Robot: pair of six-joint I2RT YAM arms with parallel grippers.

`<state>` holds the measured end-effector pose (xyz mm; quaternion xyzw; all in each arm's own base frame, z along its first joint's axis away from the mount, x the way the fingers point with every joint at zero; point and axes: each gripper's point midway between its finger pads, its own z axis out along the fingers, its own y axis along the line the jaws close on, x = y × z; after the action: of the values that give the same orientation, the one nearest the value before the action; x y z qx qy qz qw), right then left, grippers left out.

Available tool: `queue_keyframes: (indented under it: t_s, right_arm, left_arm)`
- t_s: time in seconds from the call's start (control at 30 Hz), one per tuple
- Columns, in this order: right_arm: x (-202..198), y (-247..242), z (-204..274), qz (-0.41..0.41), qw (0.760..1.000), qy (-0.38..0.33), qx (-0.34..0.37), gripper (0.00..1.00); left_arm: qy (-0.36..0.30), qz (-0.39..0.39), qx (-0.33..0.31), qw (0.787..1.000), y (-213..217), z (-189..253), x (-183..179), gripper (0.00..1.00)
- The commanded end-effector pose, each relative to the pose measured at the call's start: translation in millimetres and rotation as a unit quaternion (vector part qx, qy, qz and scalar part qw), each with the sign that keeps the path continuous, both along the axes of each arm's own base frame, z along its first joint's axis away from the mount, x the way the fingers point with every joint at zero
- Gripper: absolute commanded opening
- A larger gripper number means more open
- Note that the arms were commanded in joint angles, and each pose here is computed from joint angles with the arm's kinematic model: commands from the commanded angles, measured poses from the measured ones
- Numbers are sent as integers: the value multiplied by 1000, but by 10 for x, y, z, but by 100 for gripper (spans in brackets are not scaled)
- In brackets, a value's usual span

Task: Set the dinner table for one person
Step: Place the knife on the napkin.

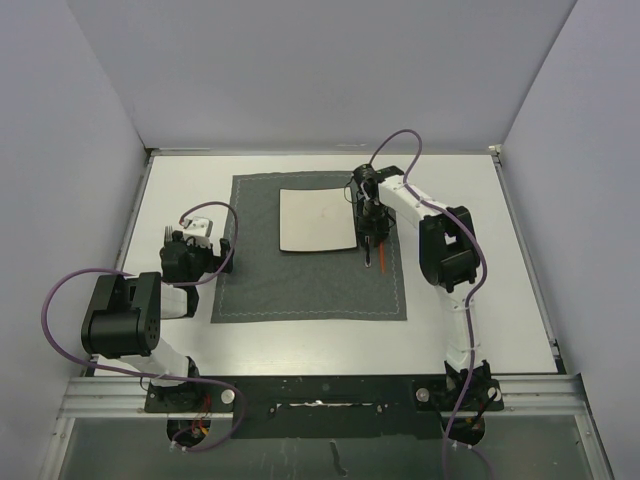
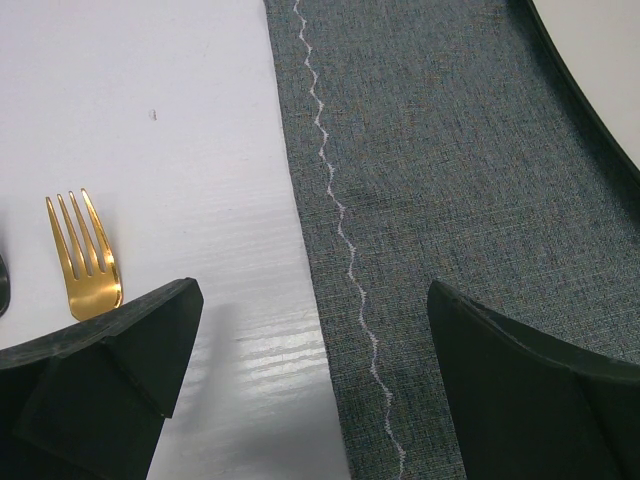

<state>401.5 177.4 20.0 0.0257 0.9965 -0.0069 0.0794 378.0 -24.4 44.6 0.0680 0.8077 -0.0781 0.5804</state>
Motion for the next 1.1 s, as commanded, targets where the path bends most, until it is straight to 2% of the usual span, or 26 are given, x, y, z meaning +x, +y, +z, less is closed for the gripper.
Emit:
queue_keyframes:
  t_s: [0.0,0.33,0.5,0.6,0.67,0.73,0.9,0.97,1.07]
  right_arm:
    - [97,74,500,3,999,-52,13,36]
    - [51,181,869,16,996,-82,29,38]
    - [11,272,1129,28,993,-107,45,41]
    - [-22,319,1273,38,990,-122,53,52]
    - [-41,336,1348,46,989,-132,57,70]
    - [-62,324,1429,50,987,-143,59,98]
    - [-117,180,1567,56,982,-175,43,98]
    - [-83,113,1665,64,974,-213,34,98]
    - [-106,-169,1721,58,963,-263,-15,98]
  left_arm:
    - [-29,-5,2,1000,-2,112,76,98]
    - [-29,-5,2,1000,-2,113,76,98]
    - [-30,-5,2,1000,-3,114,77,98]
    - [-31,-4,3,1000,2,121,84,98]
    - [-31,-3,3,1000,1,122,83,98]
    - [-30,-3,3,1000,2,115,83,98]
    - [-32,-1,5,999,7,119,84,98]
    - [-33,-1,5,999,9,124,87,98]
    - [-32,-1,5,999,7,121,86,98]
